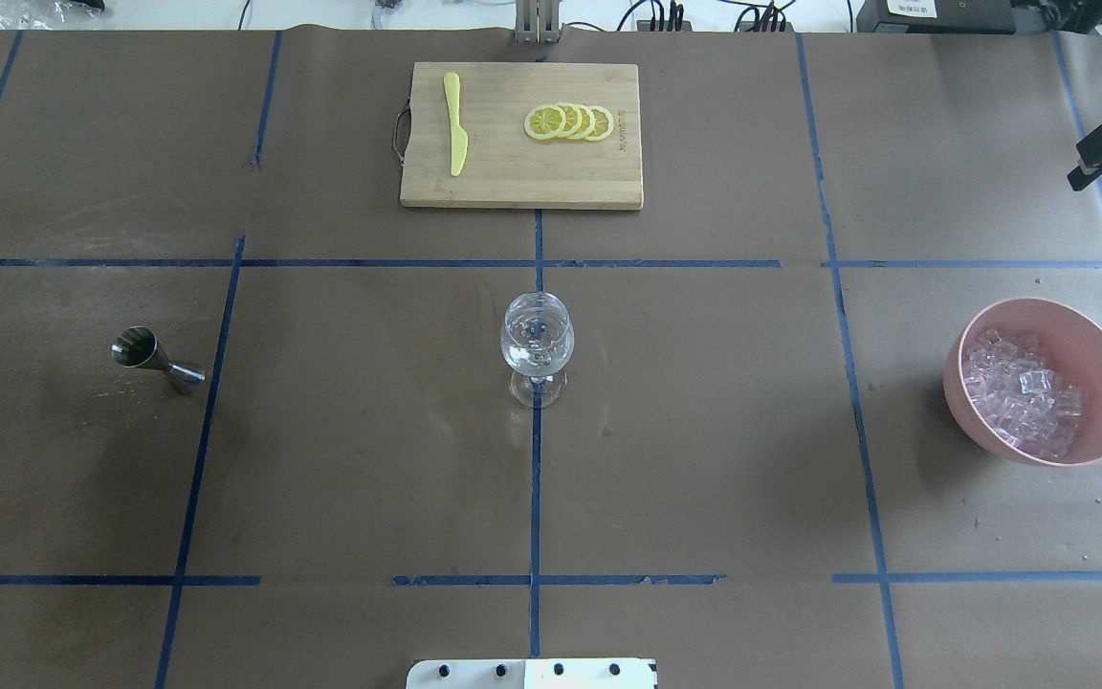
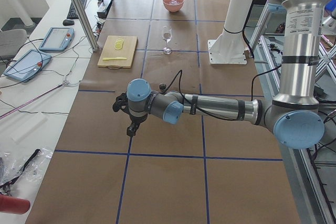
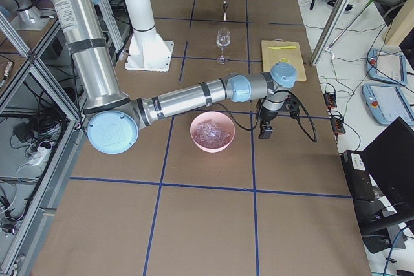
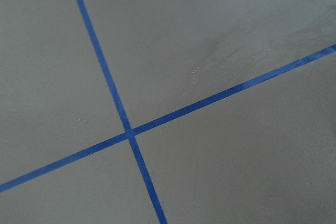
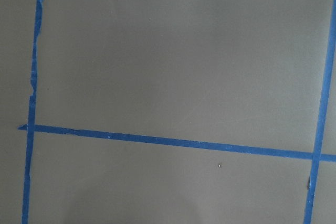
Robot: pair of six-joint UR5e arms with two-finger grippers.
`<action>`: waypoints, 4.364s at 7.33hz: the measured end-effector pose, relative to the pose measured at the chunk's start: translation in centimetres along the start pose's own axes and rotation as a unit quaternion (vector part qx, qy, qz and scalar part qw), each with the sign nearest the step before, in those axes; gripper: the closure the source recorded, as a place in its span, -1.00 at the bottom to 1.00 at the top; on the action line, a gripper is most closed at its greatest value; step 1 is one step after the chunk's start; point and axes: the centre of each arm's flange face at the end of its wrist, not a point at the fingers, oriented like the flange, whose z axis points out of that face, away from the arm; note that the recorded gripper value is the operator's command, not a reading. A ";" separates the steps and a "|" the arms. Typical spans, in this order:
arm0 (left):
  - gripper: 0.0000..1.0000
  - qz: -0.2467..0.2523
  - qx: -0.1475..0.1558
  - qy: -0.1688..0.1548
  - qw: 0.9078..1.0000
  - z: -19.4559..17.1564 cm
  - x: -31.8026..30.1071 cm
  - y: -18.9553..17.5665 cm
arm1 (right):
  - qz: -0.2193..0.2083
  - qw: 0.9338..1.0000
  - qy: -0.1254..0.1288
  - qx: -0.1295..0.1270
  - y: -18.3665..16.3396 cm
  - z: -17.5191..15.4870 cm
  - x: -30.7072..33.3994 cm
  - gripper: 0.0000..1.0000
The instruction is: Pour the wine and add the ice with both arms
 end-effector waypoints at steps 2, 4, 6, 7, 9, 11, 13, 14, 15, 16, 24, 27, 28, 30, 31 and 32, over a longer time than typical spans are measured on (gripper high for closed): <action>-0.99 -0.015 0.059 0.021 0.998 2.1 7.8 2.2 | -0.022 1.000 -0.007 0.016 0.5 0.7 0.0 -1.00; -0.94 -0.016 0.106 0.067 0.992 3.7 13.6 7.8 | -0.031 0.999 -0.010 0.020 0.7 1.0 -0.5 -1.00; -0.98 -0.031 0.136 0.099 0.985 6.0 17.7 12.9 | -0.021 0.999 -0.011 0.021 0.7 1.1 -1.1 -1.00; -0.98 -0.038 0.150 0.107 0.982 6.9 19.2 14.6 | -0.015 1.000 -0.011 0.020 0.7 1.2 -1.3 -1.00; -0.98 -0.035 0.192 0.118 0.974 7.2 20.8 16.6 | -0.011 1.000 -0.011 0.019 0.7 1.4 -1.4 -1.00; -0.98 -0.040 0.238 0.092 0.966 9.7 23.8 17.8 | -0.011 1.000 -0.011 0.019 0.8 1.4 -1.4 -1.00; -0.97 -0.059 0.286 0.071 0.954 12.4 27.7 18.7 | -0.011 1.000 -0.010 0.019 0.8 1.5 -1.4 -1.00; -0.91 -0.066 0.318 0.057 0.944 13.3 29.2 18.9 | -0.011 1.000 -0.010 0.019 0.8 1.5 -1.3 -1.00; -0.96 -0.071 0.345 0.044 0.935 14.6 30.4 18.8 | -0.011 1.000 -0.009 0.018 0.8 1.5 -1.2 -1.00; -0.97 -0.075 0.370 0.026 0.926 16.1 31.3 18.7 | -0.011 1.000 -0.008 0.018 0.8 1.6 -1.1 -1.00; -0.96 -0.072 0.488 -0.080 0.866 22.5 34.4 17.4 | -0.009 1.000 -0.006 0.016 1.0 1.9 -0.8 -1.00; -0.93 -0.068 0.495 -0.097 0.861 23.6 34.3 17.3 | -0.010 1.000 -0.006 0.016 1.0 1.8 -0.9 -1.00; -0.92 -0.068 0.496 -0.098 0.860 23.8 34.4 17.1 | -0.010 1.000 -0.006 0.016 1.0 1.8 -0.9 -1.00; -0.92 -0.071 0.501 -0.103 0.856 23.7 34.0 16.5 | -0.009 1.000 -0.006 0.016 1.0 1.9 -0.8 -1.00; -0.89 -0.074 0.504 -0.107 0.854 23.6 33.6 16.0 | -0.008 1.000 -0.006 0.016 1.0 1.9 -0.8 -1.00; -0.89 -0.076 0.506 -0.111 0.852 23.7 33.4 15.6 | -0.008 1.000 -0.006 0.015 1.0 2.0 -0.7 -1.00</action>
